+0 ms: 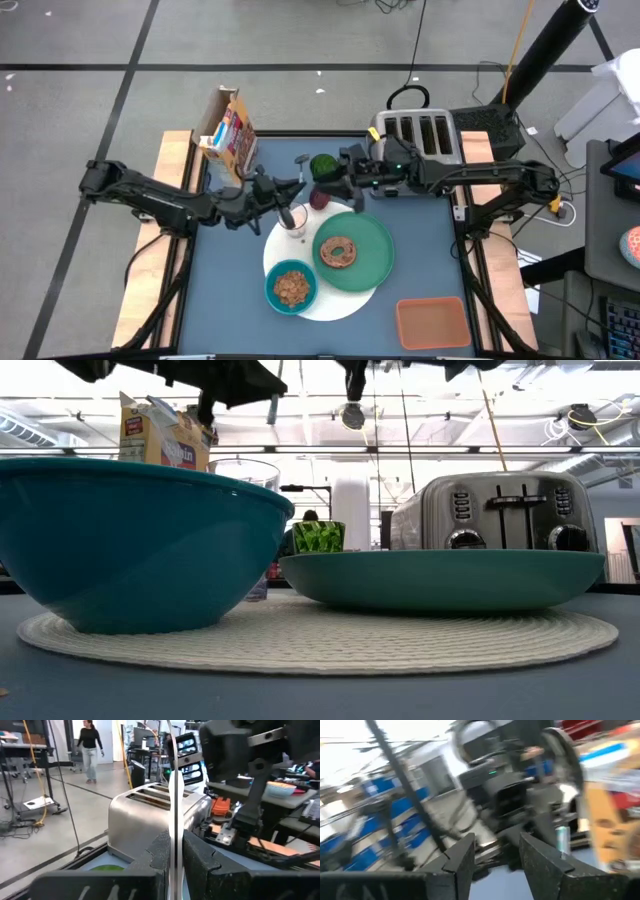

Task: Arrange a breakfast setting
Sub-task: Put the blue patterned spoon from the green cup on the table to the left of the white tablemat

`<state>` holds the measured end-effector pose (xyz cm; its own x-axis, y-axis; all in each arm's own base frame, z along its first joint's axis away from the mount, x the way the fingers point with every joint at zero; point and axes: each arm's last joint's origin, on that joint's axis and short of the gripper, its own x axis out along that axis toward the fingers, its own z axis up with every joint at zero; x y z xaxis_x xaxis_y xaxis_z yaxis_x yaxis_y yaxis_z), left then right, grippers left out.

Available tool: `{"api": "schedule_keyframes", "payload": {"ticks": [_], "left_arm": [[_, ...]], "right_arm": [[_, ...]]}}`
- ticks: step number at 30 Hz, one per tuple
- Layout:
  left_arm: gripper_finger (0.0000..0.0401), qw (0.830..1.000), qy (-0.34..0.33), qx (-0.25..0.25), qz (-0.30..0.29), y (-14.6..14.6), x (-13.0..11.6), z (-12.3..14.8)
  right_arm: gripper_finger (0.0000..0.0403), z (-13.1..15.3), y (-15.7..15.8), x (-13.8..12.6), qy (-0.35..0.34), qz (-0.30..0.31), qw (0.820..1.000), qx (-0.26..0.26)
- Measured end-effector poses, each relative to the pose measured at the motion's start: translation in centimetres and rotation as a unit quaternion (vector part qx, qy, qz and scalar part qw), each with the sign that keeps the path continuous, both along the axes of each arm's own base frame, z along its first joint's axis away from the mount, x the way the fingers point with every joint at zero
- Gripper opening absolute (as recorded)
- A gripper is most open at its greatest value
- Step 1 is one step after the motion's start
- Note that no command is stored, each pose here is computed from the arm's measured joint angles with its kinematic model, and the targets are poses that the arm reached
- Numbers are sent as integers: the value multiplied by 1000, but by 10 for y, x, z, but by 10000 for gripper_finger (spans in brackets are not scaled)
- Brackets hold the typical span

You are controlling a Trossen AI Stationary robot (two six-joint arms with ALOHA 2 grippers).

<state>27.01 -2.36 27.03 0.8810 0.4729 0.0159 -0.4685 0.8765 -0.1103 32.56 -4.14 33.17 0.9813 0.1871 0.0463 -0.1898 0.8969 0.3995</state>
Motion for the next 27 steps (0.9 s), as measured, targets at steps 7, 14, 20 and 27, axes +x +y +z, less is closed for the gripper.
{"api": "schedule_keyframes", "payload": {"ticks": [7, 14, 20, 27], "left_arm": [[37, 993, 15, -108, -40, -16, -37, 14], [37, 958, 42, -266, -95, -45, -82, 13], [37, 936, 43, -332, -113, -80, -97, 5], [37, 919, 44, -381, -87, -112, -107, -16]], "right_arm": [[146, 13, 8, -20, 20, 83, 996, 0], [143, 8, 13, -29, 81, 97, 992, 13], [143, 8, 19, -29, 73, 107, 991, -14], [143, 5, 24, -29, 76, 116, 990, -21]]}}
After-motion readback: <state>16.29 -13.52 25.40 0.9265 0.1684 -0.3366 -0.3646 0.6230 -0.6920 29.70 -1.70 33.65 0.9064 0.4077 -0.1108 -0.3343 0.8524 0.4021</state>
